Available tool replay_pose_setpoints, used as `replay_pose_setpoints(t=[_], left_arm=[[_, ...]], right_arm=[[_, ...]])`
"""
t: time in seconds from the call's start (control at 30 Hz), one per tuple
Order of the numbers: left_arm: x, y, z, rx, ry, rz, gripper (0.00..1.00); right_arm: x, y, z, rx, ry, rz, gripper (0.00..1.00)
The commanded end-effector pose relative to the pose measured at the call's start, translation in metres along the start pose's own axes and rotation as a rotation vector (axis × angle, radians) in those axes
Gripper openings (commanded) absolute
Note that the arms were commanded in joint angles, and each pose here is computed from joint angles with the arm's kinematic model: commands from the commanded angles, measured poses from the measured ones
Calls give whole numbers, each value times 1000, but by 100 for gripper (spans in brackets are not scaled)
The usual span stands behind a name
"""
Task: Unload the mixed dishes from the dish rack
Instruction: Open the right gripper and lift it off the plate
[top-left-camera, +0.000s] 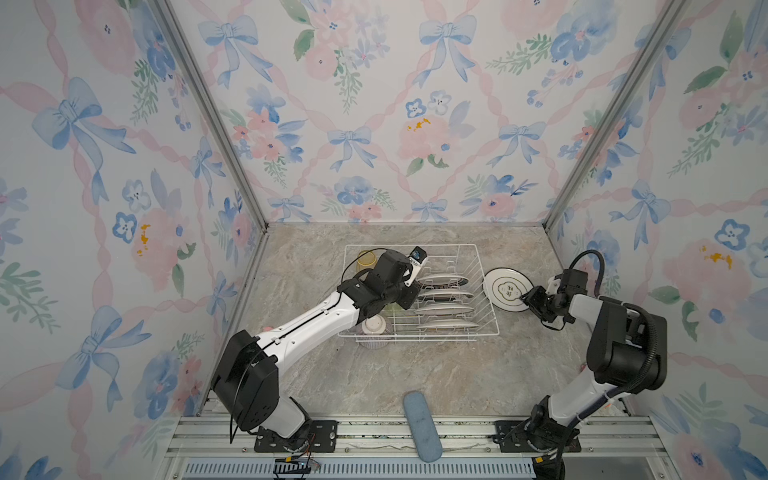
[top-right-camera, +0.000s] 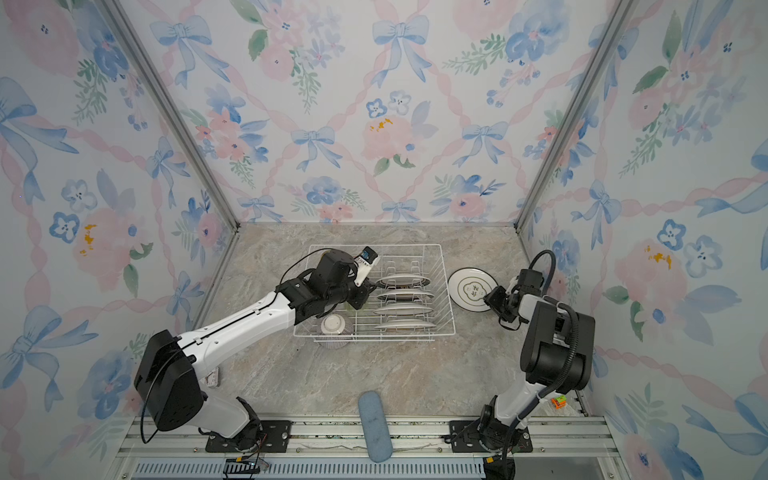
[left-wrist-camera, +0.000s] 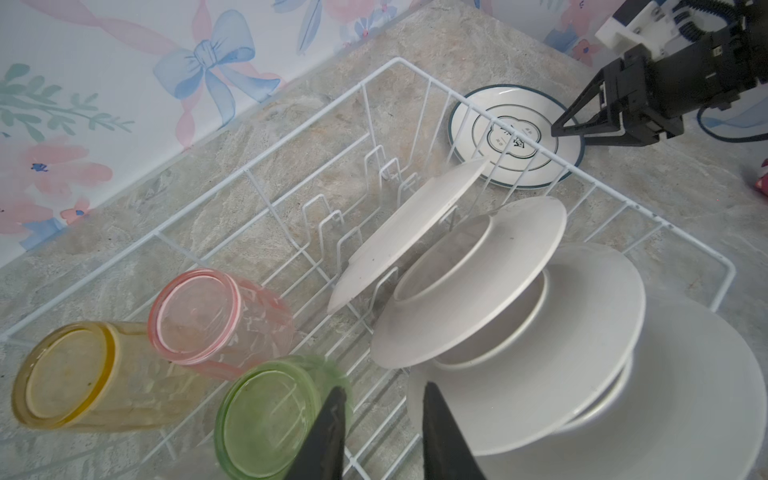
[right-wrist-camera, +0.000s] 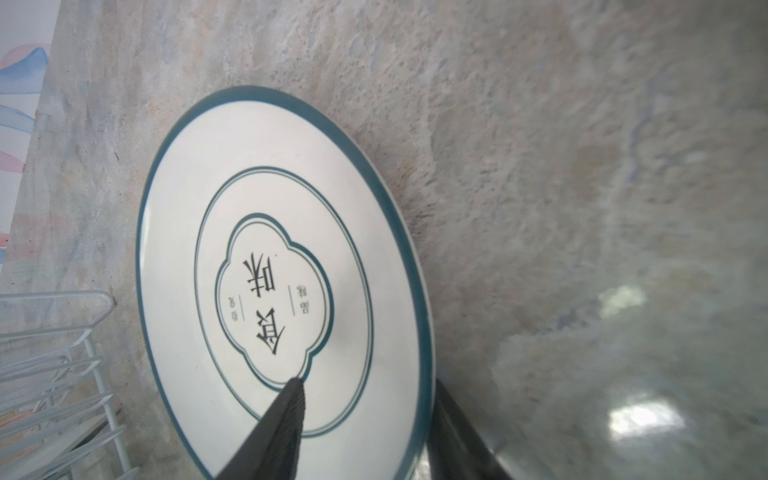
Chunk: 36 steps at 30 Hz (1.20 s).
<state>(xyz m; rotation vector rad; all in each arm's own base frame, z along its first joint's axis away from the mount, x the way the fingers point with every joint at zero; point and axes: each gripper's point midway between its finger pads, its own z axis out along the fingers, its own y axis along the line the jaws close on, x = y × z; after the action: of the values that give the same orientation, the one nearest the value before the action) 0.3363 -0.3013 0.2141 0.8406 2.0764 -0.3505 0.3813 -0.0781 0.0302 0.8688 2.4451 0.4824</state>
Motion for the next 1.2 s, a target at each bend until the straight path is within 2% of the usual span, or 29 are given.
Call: replay_pose_setpoints(t=[0.0, 0.13, 0.23, 0.4, 0.7, 0.9, 1.17], left_arm=[[-6, 1, -3, -6, 2, 30, 28], [-16, 2, -4, -8, -10, 54, 29], [-24, 1, -1, 0, -8, 86, 29], [-31, -5, 12, 32, 15, 181, 32], [-33, -21, 37, 102, 51, 341, 35], [-35, -32, 52, 121, 64, 404, 37], [-30, -33, 75, 103, 120, 454, 37]], right_arm=[[28, -27, -2, 96, 96, 38, 52], [26, -26, -15, 95, 78, 32, 53], [19, -15, -38, 85, 35, -8, 54], [18, 22, -84, 42, -17, -153, 58], [33, 94, -134, -23, -81, -377, 64], [34, 111, -149, -62, -112, -409, 65], [34, 111, -159, -63, -135, -423, 66]])
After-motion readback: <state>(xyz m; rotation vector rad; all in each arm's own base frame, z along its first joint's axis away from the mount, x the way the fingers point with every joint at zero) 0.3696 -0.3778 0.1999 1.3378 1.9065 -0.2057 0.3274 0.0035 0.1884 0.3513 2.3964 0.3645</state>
